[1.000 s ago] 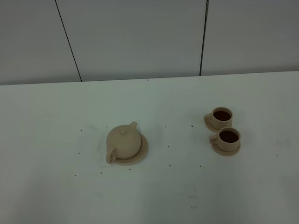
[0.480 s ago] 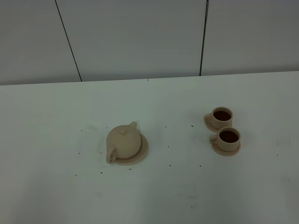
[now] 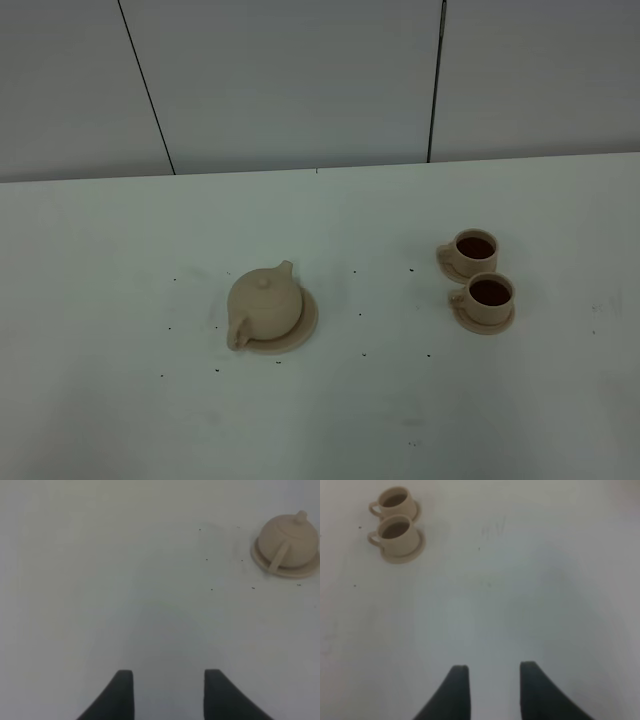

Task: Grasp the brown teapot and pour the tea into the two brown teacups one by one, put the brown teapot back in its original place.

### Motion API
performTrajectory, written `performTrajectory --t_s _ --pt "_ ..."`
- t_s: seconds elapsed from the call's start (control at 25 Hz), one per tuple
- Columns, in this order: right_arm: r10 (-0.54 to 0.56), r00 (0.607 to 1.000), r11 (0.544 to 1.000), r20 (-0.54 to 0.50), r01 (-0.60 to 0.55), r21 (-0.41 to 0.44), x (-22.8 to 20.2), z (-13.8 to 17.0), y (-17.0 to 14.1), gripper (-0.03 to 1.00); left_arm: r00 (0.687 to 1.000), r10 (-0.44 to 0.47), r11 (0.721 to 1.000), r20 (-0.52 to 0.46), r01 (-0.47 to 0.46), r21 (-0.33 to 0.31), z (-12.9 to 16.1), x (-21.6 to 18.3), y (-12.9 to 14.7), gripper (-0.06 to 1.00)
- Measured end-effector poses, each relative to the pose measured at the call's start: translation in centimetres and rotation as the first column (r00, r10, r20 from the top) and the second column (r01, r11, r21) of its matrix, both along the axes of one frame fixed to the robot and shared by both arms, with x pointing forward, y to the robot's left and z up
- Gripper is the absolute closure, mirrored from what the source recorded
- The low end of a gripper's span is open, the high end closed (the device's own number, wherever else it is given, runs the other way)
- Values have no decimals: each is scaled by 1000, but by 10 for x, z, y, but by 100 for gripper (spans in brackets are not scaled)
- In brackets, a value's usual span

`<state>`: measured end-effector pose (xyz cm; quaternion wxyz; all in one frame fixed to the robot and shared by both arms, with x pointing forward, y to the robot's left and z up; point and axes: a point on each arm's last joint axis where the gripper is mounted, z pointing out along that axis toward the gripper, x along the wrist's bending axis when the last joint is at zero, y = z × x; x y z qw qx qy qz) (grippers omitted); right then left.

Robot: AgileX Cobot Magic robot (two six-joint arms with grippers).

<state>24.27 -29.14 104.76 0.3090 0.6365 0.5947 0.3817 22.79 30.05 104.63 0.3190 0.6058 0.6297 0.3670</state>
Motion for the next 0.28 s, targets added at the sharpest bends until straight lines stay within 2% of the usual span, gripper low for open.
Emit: performTrajectory --t_s 0.28 --pt "0 1000 1000 0 0 0 0 0 0 73 1000 0 1000 0 0 0 0 0 0 55"
